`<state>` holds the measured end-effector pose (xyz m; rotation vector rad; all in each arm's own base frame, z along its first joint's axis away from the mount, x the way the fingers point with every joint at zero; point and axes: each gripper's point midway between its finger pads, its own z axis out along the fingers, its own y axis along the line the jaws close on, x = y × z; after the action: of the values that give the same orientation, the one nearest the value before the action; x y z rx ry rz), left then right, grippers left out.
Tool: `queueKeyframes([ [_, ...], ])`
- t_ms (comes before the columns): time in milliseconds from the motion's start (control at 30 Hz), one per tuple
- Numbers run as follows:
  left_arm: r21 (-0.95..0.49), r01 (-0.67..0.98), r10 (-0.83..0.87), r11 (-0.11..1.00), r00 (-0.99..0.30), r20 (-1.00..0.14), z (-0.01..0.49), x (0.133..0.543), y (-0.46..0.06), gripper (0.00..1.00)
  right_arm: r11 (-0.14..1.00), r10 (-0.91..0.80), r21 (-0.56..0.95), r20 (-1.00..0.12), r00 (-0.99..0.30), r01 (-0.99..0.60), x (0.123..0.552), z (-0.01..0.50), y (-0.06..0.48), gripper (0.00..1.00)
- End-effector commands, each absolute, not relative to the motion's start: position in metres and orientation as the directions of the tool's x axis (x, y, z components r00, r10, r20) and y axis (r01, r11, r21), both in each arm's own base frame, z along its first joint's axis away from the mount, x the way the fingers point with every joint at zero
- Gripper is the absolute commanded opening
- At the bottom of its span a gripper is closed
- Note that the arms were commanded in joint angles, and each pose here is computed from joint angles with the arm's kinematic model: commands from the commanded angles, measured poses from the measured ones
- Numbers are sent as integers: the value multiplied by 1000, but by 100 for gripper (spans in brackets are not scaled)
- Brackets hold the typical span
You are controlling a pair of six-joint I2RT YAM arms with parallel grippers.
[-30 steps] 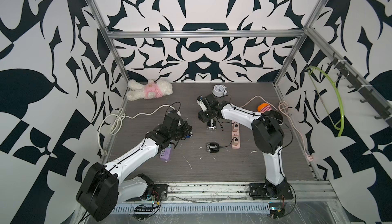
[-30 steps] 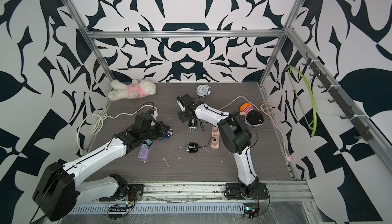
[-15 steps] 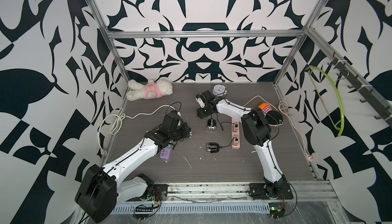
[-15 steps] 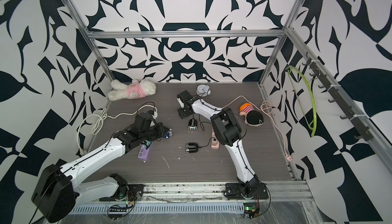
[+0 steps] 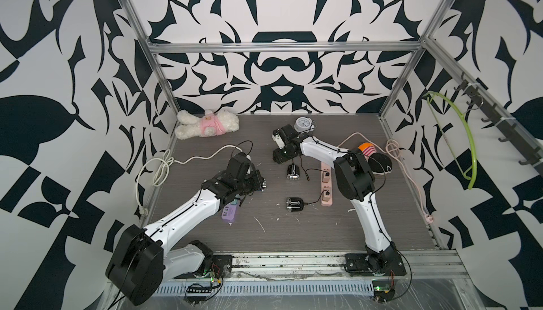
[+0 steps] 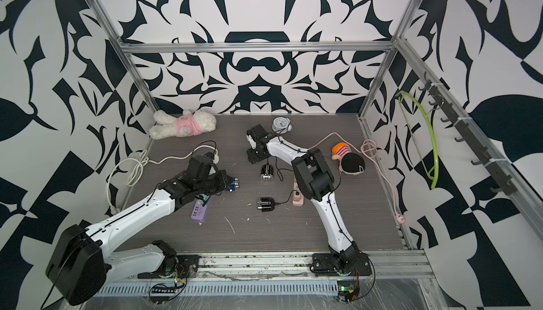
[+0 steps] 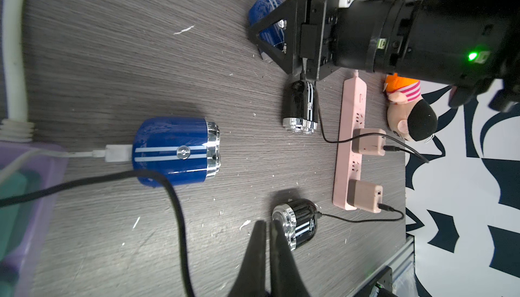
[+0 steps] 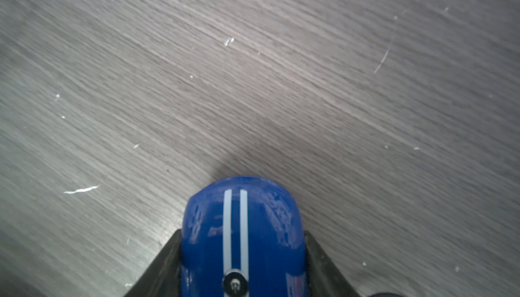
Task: Unplug the electric shaver
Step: Place the charging cable at the center of the board.
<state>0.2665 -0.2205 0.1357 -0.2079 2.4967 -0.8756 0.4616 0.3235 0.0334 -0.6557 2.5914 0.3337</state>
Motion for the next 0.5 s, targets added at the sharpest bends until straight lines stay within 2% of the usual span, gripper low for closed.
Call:
queueKeyframes([
  [0,-613,36,-285,789,-863,-418,144,272,-224,5,861,-366,139,-501,-784,-490,463,50,320,24],
  [67,-610,34,-285,792,-863,-418,142,271,-224,12,856,-364,146,-512,-778,-496,462,55,320,32],
  [233,-600,33,-275,799,-868,-414,138,269,-227,13,847,-378,144,-516,-769,-512,457,59,318,49],
  [433,-592,33,-269,805,-870,-414,136,267,-231,14,837,-381,148,-532,-756,-526,452,66,315,52],
  [467,-591,37,-265,806,-870,-416,137,266,-233,17,836,-383,147,-533,-755,-528,450,67,315,53],
])
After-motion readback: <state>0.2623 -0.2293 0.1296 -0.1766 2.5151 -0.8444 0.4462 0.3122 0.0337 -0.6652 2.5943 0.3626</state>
